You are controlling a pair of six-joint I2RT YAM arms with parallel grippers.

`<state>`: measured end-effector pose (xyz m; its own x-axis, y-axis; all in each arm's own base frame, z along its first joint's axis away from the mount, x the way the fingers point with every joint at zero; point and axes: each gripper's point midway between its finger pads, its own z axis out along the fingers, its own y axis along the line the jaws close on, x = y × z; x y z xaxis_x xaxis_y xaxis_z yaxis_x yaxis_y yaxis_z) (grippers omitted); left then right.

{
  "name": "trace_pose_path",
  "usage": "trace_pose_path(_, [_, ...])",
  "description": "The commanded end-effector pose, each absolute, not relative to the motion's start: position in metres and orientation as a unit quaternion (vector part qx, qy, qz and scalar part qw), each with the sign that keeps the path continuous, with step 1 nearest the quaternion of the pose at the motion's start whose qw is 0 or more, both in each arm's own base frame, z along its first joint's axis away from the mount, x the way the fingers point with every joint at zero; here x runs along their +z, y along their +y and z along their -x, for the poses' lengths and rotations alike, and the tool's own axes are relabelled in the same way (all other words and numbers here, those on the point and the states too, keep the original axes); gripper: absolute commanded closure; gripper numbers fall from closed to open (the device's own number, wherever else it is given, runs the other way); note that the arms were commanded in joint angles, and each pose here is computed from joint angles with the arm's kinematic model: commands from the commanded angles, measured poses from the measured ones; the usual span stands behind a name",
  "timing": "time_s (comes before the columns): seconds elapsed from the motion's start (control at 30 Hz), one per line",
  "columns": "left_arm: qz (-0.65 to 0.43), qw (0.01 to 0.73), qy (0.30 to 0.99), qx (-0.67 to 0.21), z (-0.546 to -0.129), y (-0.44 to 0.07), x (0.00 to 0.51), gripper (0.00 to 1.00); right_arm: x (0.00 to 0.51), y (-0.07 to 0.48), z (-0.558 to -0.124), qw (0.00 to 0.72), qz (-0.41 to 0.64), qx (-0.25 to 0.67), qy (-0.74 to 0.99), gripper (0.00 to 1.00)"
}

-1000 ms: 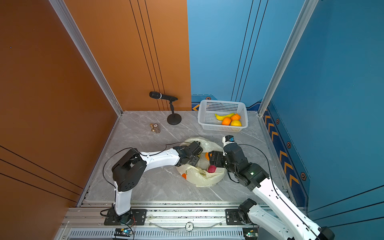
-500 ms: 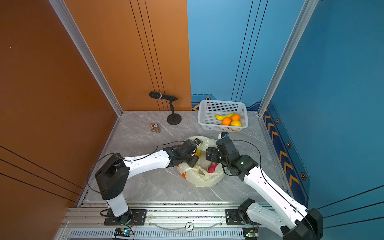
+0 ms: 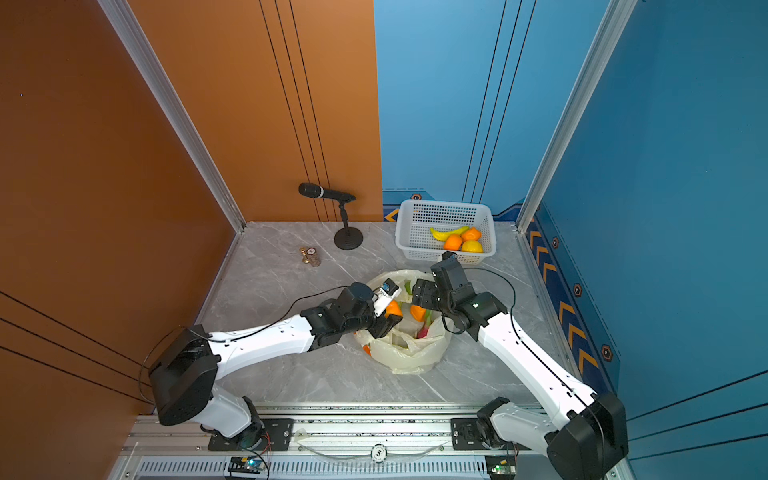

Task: Untie the knot of the plastic bag and take out the fruit
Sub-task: 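Grasp an orange inside the bag with the left gripper and lift it, then pass the orange from the left gripper to the right gripper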

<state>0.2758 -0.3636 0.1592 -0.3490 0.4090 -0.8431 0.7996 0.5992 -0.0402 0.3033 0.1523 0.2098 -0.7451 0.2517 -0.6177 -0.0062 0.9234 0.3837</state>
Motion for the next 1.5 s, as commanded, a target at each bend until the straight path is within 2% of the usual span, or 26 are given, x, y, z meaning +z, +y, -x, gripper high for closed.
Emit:
trace_pose_path(0.0, [-0.406,0.475,0.732,-0.272,-0.267,-0.378,0.196,0.56,0.240,0.147,-0.295,0.381,-0.060,0.210,0.898,0.11])
trace_pose_path(0.17, [-0.414,0.505,0.705,-0.277,-0.269,-0.383,0.216,0.56,0.261,0.130,-0.283,0.401,-0.064,0.233,0.884,0.07])
trace_pose_path(0.5, [-0.432,0.581,0.610,-0.322,-0.253,-0.397,0.279,0.56,0.317,0.152,-0.264,0.411,-0.017,0.385,0.826,0.07])
trace_pose_path(0.7, [-0.438,0.615,0.564,-0.334,-0.247,-0.402,0.313,0.56,0.335,0.177,-0.258,0.389,0.025,0.456,0.800,0.07])
trace_pose_path(0.97, [-0.452,0.628,0.534,-0.341,-0.242,-0.412,0.333,0.56,0.333,0.201,-0.247,0.351,0.067,0.491,0.794,0.09])
trace_pose_path(1.03, [-0.455,0.628,0.531,-0.342,-0.241,-0.415,0.333,0.56,0.330,0.208,-0.246,0.338,0.076,0.497,0.795,0.13])
trace_pose_path(1.27, [-0.458,0.641,0.516,-0.335,-0.242,-0.421,0.347,0.56,0.333,0.216,-0.246,0.338,0.084,0.498,0.794,0.44])
trace_pose_path(1.33, [-0.457,0.639,0.521,-0.332,-0.243,-0.421,0.346,0.51,0.334,0.214,-0.249,0.345,0.082,0.492,0.795,0.48])
trace_pose_path(1.47, [-0.451,0.640,0.534,-0.319,-0.246,-0.419,0.345,0.22,0.338,0.203,-0.260,0.376,0.069,0.465,0.798,0.52])
